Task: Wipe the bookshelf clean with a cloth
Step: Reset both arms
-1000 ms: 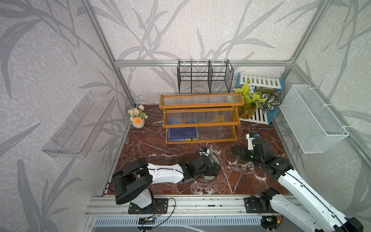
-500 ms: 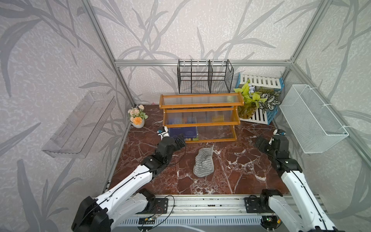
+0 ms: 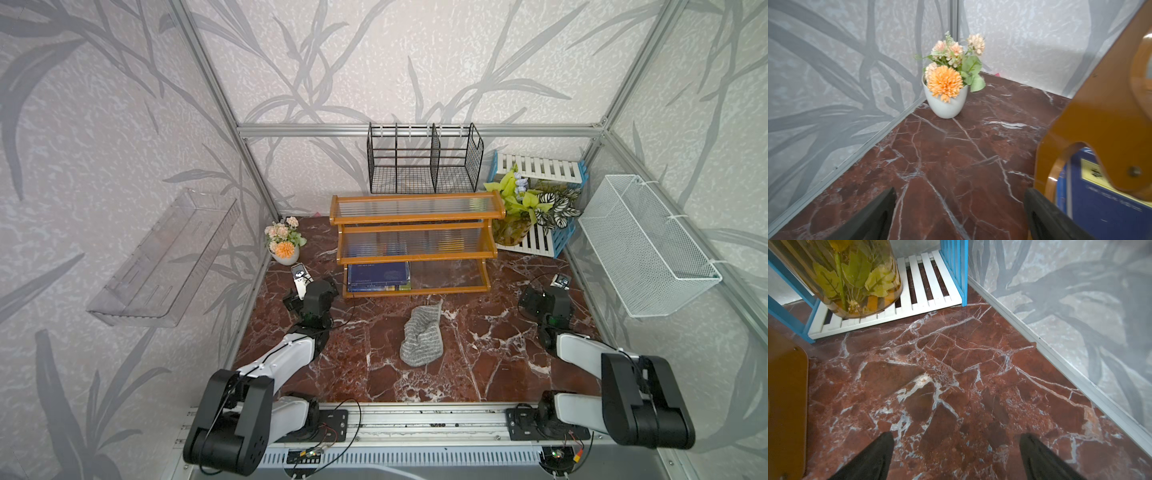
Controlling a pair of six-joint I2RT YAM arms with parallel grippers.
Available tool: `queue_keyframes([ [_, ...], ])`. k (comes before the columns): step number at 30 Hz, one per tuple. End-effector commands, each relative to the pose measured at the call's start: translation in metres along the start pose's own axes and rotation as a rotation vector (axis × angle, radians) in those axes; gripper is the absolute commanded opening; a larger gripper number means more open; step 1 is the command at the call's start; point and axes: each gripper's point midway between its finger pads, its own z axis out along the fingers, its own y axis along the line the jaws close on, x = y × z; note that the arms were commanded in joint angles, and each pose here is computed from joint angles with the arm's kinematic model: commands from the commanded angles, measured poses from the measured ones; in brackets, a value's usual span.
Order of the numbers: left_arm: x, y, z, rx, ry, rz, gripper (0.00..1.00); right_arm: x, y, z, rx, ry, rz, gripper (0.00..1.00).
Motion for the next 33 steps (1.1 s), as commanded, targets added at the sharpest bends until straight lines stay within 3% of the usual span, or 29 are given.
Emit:
queue_keyframes([
  [1, -0.025, -0.004, 0.000, 0.030, -0.156, 0.057, 1.00, -0.050, 0.019, -0.006, -0.114, -0.251, 0.047, 0.99],
  [3, -0.017, -0.003, -0.001, 0.073, -0.199, 0.059, 1.00, -0.049, 0.029, -0.003, -0.172, -0.285, 0.020, 0.99],
  [7, -0.005, -0.006, -0.005, 0.188, -0.265, 0.044, 1.00, -0.039, 0.058, 0.009, -0.281, -0.202, -0.085, 0.99],
  [10, -0.007, -0.014, 0.002, 0.208, -0.299, 0.051, 1.00, -0.033, 0.072, 0.019, -0.279, -0.172, -0.142, 0.99],
  [13, 0.009, -0.022, 0.017, 0.222, -0.185, 0.098, 1.00, -0.032, 0.072, 0.019, -0.275, -0.170, -0.149, 0.99],
  [15, -0.004, -0.022, 0.012, 0.225, -0.253, 0.073, 1.00, -0.031, 0.072, 0.020, -0.274, -0.167, -0.151, 0.99],
  [17, 0.004, -0.023, 0.016, 0.224, -0.190, 0.090, 1.00, -0.032, 0.072, 0.019, -0.274, -0.172, -0.149, 0.99],
  [19, 0.000, -0.023, 0.013, 0.230, -0.230, 0.086, 1.00, -0.031, 0.073, 0.019, -0.281, -0.171, -0.152, 0.99],
  [33, 0.002, -0.024, 0.016, 0.230, -0.200, 0.095, 1.00, -0.031, 0.073, 0.019, -0.285, -0.171, -0.155, 0.99],
])
